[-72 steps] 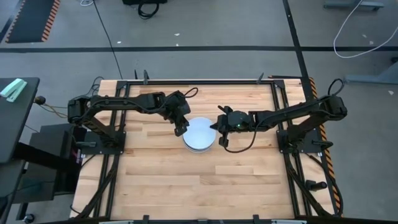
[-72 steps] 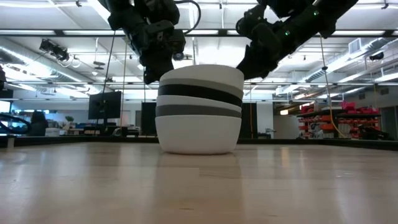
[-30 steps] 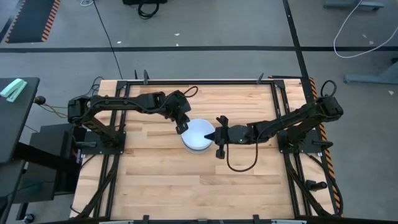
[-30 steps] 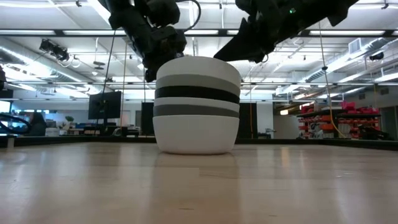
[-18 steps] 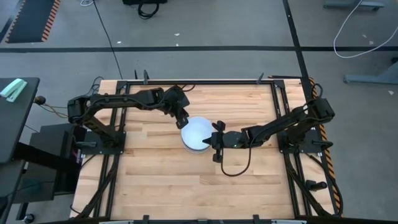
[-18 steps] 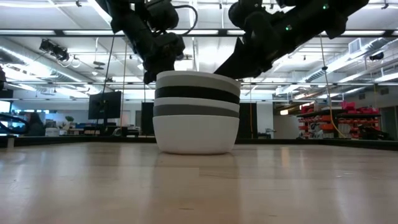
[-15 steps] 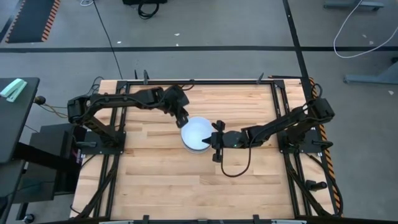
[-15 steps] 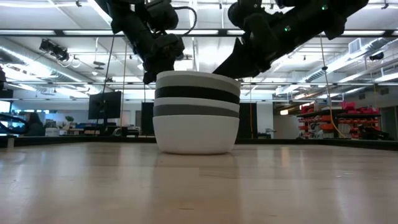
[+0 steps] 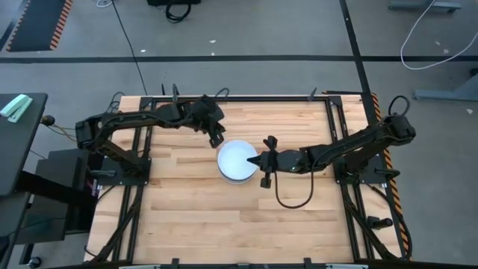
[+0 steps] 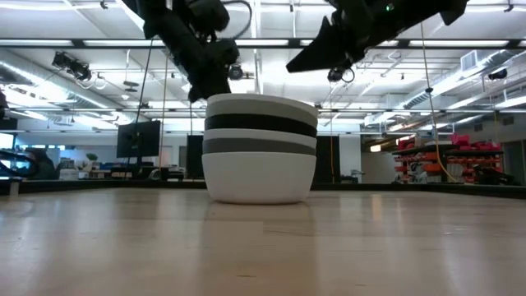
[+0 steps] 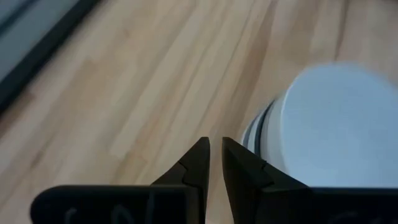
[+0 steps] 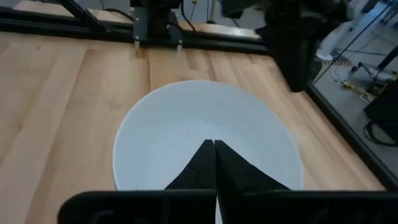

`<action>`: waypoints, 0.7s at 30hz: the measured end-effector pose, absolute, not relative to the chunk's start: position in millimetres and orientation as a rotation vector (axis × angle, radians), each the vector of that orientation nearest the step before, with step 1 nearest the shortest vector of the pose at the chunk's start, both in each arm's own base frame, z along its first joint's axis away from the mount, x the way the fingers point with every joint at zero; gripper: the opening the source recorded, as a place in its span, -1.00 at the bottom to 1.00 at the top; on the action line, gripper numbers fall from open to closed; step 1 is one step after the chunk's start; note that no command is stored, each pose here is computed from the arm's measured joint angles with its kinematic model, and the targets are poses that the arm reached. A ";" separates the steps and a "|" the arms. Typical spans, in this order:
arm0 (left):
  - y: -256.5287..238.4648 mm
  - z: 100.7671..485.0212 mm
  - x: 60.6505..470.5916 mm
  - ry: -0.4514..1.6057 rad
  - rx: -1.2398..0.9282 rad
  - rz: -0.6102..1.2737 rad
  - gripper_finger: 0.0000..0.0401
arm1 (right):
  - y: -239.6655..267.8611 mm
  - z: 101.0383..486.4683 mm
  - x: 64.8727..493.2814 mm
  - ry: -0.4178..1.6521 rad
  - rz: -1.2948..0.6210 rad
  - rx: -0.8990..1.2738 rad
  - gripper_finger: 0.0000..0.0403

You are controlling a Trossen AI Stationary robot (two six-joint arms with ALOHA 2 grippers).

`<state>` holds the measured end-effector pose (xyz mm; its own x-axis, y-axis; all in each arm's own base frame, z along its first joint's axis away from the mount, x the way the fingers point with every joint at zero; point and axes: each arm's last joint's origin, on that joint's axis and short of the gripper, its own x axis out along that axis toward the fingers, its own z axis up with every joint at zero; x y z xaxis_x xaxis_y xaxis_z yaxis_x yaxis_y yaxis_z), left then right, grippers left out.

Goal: Nest bowls inside each other
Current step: Return to Home Position

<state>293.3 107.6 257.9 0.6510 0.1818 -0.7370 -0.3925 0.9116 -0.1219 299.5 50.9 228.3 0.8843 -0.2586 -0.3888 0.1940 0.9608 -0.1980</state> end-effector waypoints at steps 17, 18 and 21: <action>65.5 357.5 225.7 0.412 -0.163 0.252 -0.76 | 56.0 307.1 235.9 0.198 -0.158 -0.073 -0.92; 62.5 361.9 222.3 0.390 -0.144 0.241 -0.76 | 57.4 312.0 230.3 0.180 -0.146 -0.068 -0.92; 55.2 372.5 209.7 0.342 -0.125 0.222 -0.74 | 62.4 322.4 214.2 0.150 -0.102 -0.055 -0.92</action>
<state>209.7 55.2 372.5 0.9183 0.1943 -0.3450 -0.2363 0.9681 -0.0838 214.2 62.4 322.4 0.9836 -0.1059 -0.1459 0.0978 0.9933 -0.0619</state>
